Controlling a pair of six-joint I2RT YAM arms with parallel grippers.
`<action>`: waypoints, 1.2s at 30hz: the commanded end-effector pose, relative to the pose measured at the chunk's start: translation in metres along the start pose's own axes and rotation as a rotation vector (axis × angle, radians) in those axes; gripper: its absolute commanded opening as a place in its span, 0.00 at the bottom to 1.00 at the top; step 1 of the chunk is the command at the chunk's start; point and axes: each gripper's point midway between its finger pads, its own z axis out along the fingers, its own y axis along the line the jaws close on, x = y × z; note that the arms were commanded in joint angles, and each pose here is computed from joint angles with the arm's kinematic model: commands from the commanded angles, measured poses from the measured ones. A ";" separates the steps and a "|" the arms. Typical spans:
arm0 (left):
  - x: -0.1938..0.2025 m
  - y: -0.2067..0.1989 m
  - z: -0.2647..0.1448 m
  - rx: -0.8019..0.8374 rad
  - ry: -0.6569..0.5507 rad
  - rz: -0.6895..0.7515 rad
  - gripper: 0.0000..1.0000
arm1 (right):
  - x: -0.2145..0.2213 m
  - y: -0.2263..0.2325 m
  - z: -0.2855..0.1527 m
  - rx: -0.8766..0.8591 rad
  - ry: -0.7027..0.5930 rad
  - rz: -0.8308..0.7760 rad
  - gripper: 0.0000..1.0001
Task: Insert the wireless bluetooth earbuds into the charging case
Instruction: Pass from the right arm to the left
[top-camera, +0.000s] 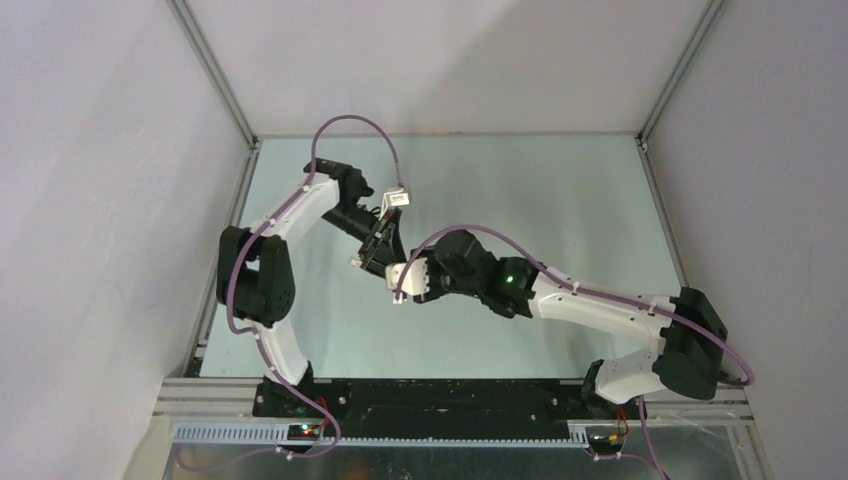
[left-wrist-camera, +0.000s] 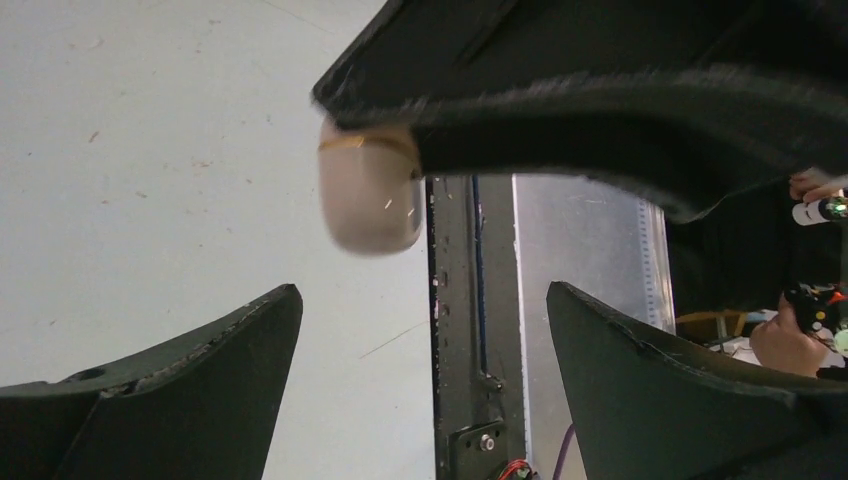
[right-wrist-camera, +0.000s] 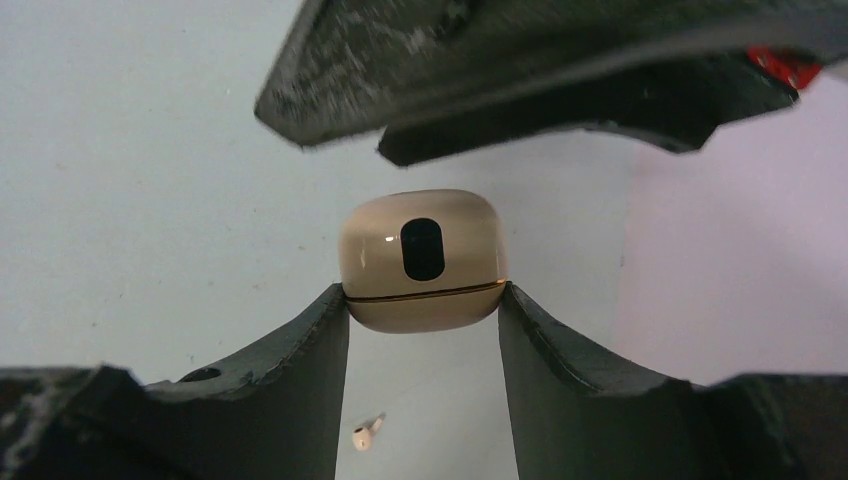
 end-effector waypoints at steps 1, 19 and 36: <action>-0.012 -0.026 0.004 0.066 -0.035 0.023 1.00 | -0.008 -0.023 0.010 0.164 0.022 -0.047 0.42; 0.002 -0.014 0.029 0.059 0.053 -0.004 0.65 | -0.021 -0.003 0.013 0.099 -0.020 -0.064 0.42; 0.006 -0.010 0.033 0.060 0.080 -0.006 0.33 | -0.024 0.012 0.014 0.041 -0.028 -0.087 0.42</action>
